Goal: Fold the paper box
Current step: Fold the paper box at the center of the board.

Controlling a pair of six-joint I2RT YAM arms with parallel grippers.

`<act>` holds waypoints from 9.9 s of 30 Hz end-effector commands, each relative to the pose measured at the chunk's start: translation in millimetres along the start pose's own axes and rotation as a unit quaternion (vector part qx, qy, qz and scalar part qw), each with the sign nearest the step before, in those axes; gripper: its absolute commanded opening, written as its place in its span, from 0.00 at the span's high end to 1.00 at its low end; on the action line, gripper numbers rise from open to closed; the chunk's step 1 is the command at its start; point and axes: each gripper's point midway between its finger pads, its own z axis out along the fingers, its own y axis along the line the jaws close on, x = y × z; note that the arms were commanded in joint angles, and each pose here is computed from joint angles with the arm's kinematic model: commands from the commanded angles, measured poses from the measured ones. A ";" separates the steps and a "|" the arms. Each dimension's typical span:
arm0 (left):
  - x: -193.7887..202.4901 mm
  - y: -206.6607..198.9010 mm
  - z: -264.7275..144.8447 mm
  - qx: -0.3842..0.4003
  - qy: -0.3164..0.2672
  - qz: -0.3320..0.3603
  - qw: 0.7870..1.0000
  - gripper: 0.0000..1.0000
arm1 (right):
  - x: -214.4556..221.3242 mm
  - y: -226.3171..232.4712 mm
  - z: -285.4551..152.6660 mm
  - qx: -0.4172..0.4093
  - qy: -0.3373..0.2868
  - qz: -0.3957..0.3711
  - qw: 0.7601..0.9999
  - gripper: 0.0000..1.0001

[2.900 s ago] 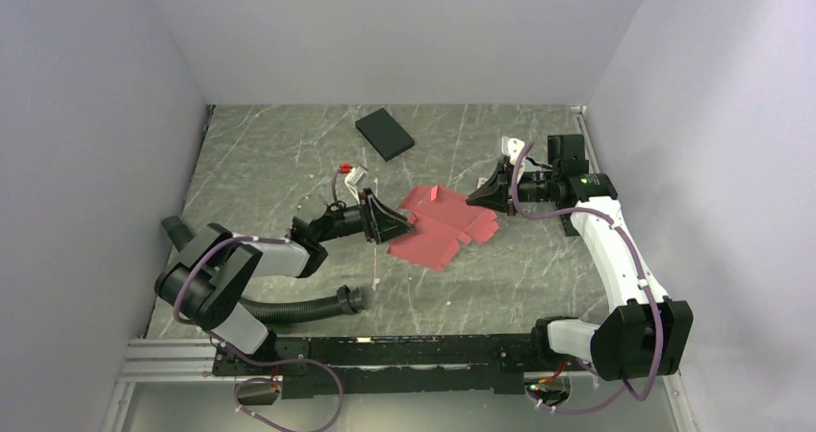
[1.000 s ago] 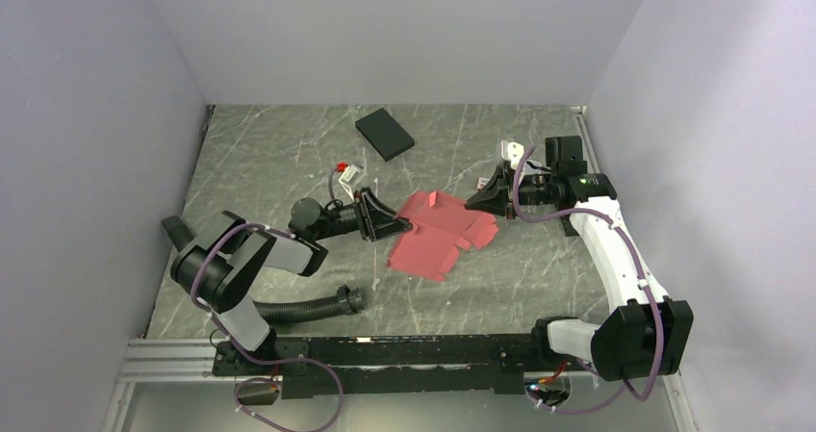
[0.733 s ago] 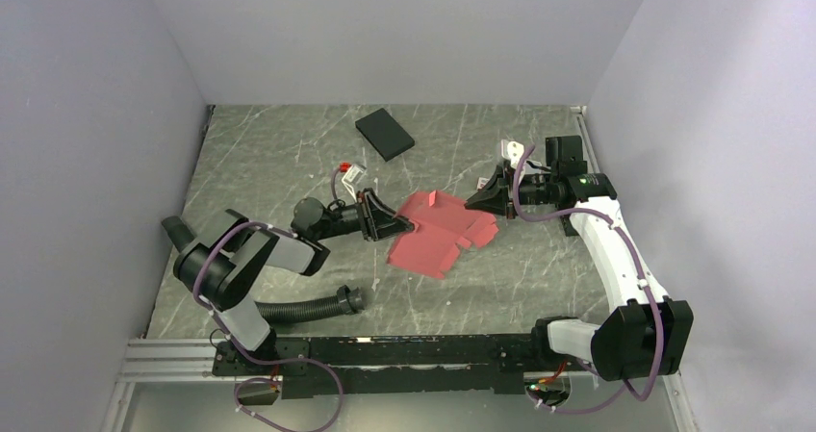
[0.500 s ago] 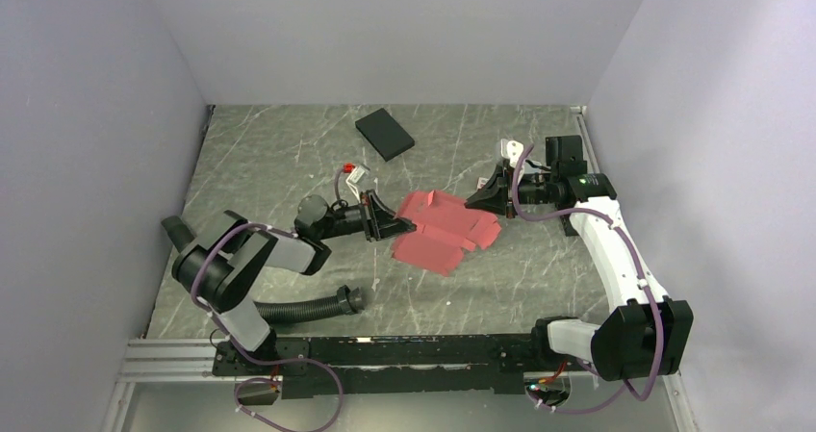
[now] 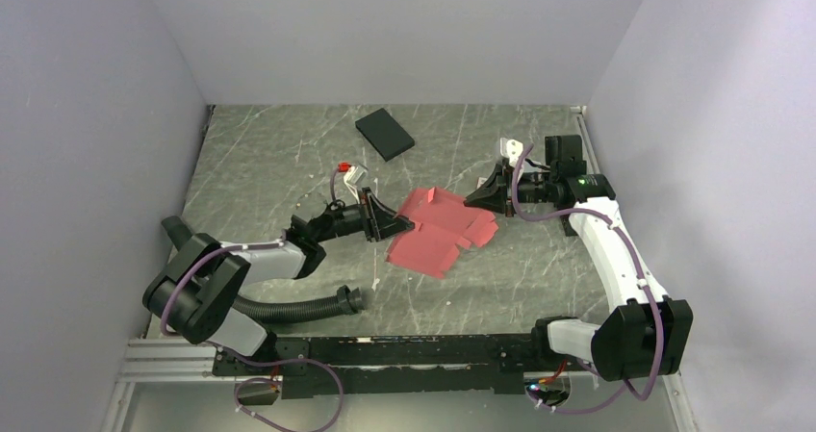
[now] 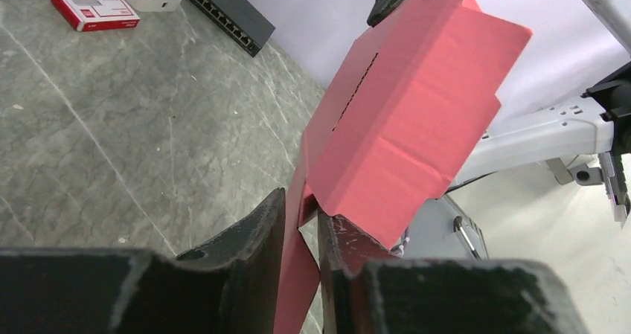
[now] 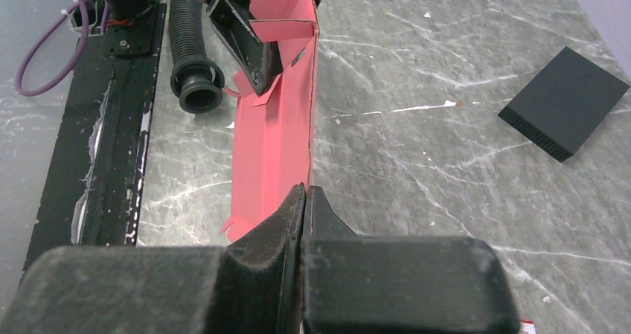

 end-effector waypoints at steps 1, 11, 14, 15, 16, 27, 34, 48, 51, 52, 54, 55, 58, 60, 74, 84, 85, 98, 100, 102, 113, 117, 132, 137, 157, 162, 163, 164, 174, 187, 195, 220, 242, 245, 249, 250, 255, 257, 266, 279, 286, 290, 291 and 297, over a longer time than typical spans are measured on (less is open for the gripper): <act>-10.8 -6.1 3.8 0.011 -0.018 0.019 1.000 0.74 | -6.0 5.4 2.6 -0.013 -0.014 -0.009 1.000 1.00; -12.8 -11.1 -0.9 0.016 -0.023 0.032 0.999 0.72 | -4.4 4.1 2.6 -0.010 -0.011 -0.009 1.000 1.00; -10.6 -15.3 -11.9 0.019 -0.018 0.048 0.998 0.44 | -3.7 3.1 1.9 -0.006 -0.006 -0.009 1.000 1.00; -10.2 -17.8 -16.6 0.020 -0.017 0.056 0.998 0.39 | -3.5 3.1 1.9 -0.006 -0.006 -0.010 1.000 1.00; -10.0 -18.4 -22.4 0.018 -0.017 0.061 0.998 0.36 | -3.2 2.7 1.9 -0.005 -0.005 -0.011 1.000 1.00; -26.8 -23.5 -66.6 -0.096 -0.049 0.117 0.987 0.23 | 2.3 -0.6 1.4 0.002 0.005 -0.011 1.000 1.00; -55.3 -8.4 -81.3 -0.180 -0.097 0.130 0.970 0.31 | 16.7 -4.4 3.3 0.011 0.036 -0.025 0.999 1.00; -60.6 49.7 -75.9 -0.245 -0.120 0.130 0.953 0.46 | 67.2 -16.7 27.7 0.046 0.211 -0.125 0.968 1.00; -52.5 60.4 -77.2 -0.248 -0.123 0.127 0.952 0.46 | 79.0 -23.4 35.5 0.062 0.234 -0.139 0.960 1.00; -49.8 63.5 -76.5 -0.248 -0.121 0.125 0.953 0.46 | 83.5 -25.5 38.5 0.066 0.242 -0.143 0.957 1.00; -43.5 71.0 -73.4 -0.247 -0.113 0.116 0.955 0.46 | 92.8 -29.8 44.5 0.077 0.260 -0.154 0.950 1.00; -41.0 73.8 -71.3 -0.245 -0.110 0.111 0.957 0.47 | 97.2 -31.6 47.2 0.081 0.268 -0.159 0.947 1.00; -32.1 82.4 -66.6 -0.239 -0.104 0.093 0.961 0.47 | 108.7 -32.0 55.1 0.084 0.280 -0.172 0.941 1.00; -26.1 86.7 -63.7 -0.233 -0.100 0.083 0.964 0.48 | 114.6 -30.2 57.9 0.082 0.282 -0.177 0.939 1.00; 4.2 129.5 -59.5 -0.265 -0.041 0.053 0.962 0.48 | 138.6 -2.2 61.8 0.018 0.271 -0.227 0.935 1.00; 20.2 136.2 -39.2 -0.214 -0.003 0.039 0.976 0.48 | 107.4 -32.4 60.9 0.097 0.254 -0.237 0.933 1.00; 19.1 137.6 -37.6 -0.214 -0.002 0.040 0.976 0.48 | 104.9 -36.1 60.5 0.106 0.254 -0.241 0.931 1.00; -6.7 182.9 -52.8 -0.273 -0.037 0.023 0.961 0.48 | 105.1 -70.2 67.3 0.173 0.260 -0.349 0.883 1.00; -13.9 186.6 -59.8 -0.280 -0.052 0.020 0.958 0.48 | 103.7 -73.0 69.2 0.184 0.257 -0.362 0.877 1.00; -21.0 189.1 -64.2 -0.285 -0.060 0.019 0.956 0.48 | 104.0 -71.4 72.4 0.190 0.250 -0.372 0.874 1.00; -29.3 171.3 -59.4 -0.246 -0.069 0.030 0.966 0.43 | 109.6 -49.7 82.2 0.184 0.210 -0.368 0.887 1.00; -46.4 133.5 -61.3 -0.202 -0.070 0.127 0.969 0.38 | 117.2 -27.3 91.2 0.106 0.208 -0.320 0.918 1.00; -14.7 60.0 -15.0 -0.082 0.067 0.420 0.901 0.34 | 111.0 -14.6 99.6 0.061 0.192 -0.266 0.943 1.00; -8.5 67.2 -9.8 -0.085 0.088 0.457 0.881 0.35 | 112.3 -12.4 100.3 0.054 0.190 -0.265 0.944 1.00; 25.4 68.0 18.0 -0.032 0.164 0.450 0.877 0.50 | 111.6 -12.4 101.7 0.053 0.187 -0.263 0.945 1.00; 30.4 70.3 21.9 -0.029 0.177 0.446 0.877 0.59 | 111.8 -12.5 102.2 0.053 0.187 -0.262 0.945 1.00; 31.1 71.3 22.8 -0.030 0.180 0.445 0.877 0.63 | 111.5 -12.2 102.2 0.052 0.187 -0.262 0.945 1.00; 32.3 72.0 24.1 -0.030 0.184 0.445 0.876 0.66 | 111.4 -12.2 102.2 0.052 0.186 -0.262 0.945 1.00; 40.3 76.0 26.2 -0.033 0.204 0.440 0.874 0.78 | 110.2 -12.7 101.8 0.057 0.185 -0.259 0.946 1.00; 43.2 70.5 23.8 -0.022 0.190 0.443 0.876 0.71 | 106.4 -12.1 103.4 0.060 0.174 -0.247 0.951 1.00; 39.8 65.5 17.0 -0.025 0.171 0.451 0.876 0.70 | 106.8 -14.1 100.7 0.063 0.171 -0.240 0.954 1.00; 41.8 78.3 11.0 -0.045 0.201 0.453 0.868 1.00 | 105.5 -10.5 103.4 0.055 0.161 -0.226 0.959 1.00; 38.7 81.0 7.0 -0.057 0.201 0.467 0.859 1.00 | 117.2 -17.6 84.8 0.059 0.181 -0.227 0.955 0.79; 38.6 81.1 7.2 -0.057 0.201 0.467 0.859 1.00 | 119.7 -17.5 86.0 0.056 0.182 -0.226 0.955 0.78; 39.1 80.6 7.6 -0.055 0.200 0.466 0.860 1.00 | 126.2 -18.3 87.4 0.051 0.189 -0.224 0.955 0.77; 39.1 80.4 7.8 -0.054 0.199 0.466 0.860 1.00 | 127.7 -18.4 87.4 0.050 0.190 -0.224 0.955 0.77; 38.3 79.5 8.2 -0.053 0.197 0.467 0.860 1.00 | 130.9 -18.5 88.8 0.047 0.191 -0.228 0.954 0.76; 38.5 78.9 8.4 -0.051 0.196 0.468 0.860 1.00 | 132.3 -18.8 90.3 0.046 0.189 -0.228 0.954 0.75; 39.9 76.7 8.9 -0.045 0.193 0.467 0.862 1.00 | 130.1 -20.4 95.7 0.047 0.169 -0.252 0.952 0.89; 4.5 70.1 9.1 -0.110 0.120 0.454 0.876 0.51 | 129.4 -26.0 86.0 0.070 0.182 -0.284 0.939 1.00; -56.7 65.0 -31.7 -0.280 0.028 0.384 0.880 0.09 | 118.7 -43.7 65.8 0.126 0.190 -0.291 0.929 1.00; -57.8 82.4 -67.5 -0.361 0.024 0.244 0.900 0.02 | 119.3 -52.4 55.4 0.150 0.201 -0.292 0.923 1.00; -55.4 86.9 -74.4 -0.372 0.021 0.216 0.902 0.02 | 121.3 -54.3 53.9 0.154 0.206 -0.292 0.921 1.00; -37.0 111.8 -115.1 -0.425 -0.027 0.127 0.896 0.02 | 123.3 -64.2 48.5 0.182 0.219 -0.292 0.913 1.00</act>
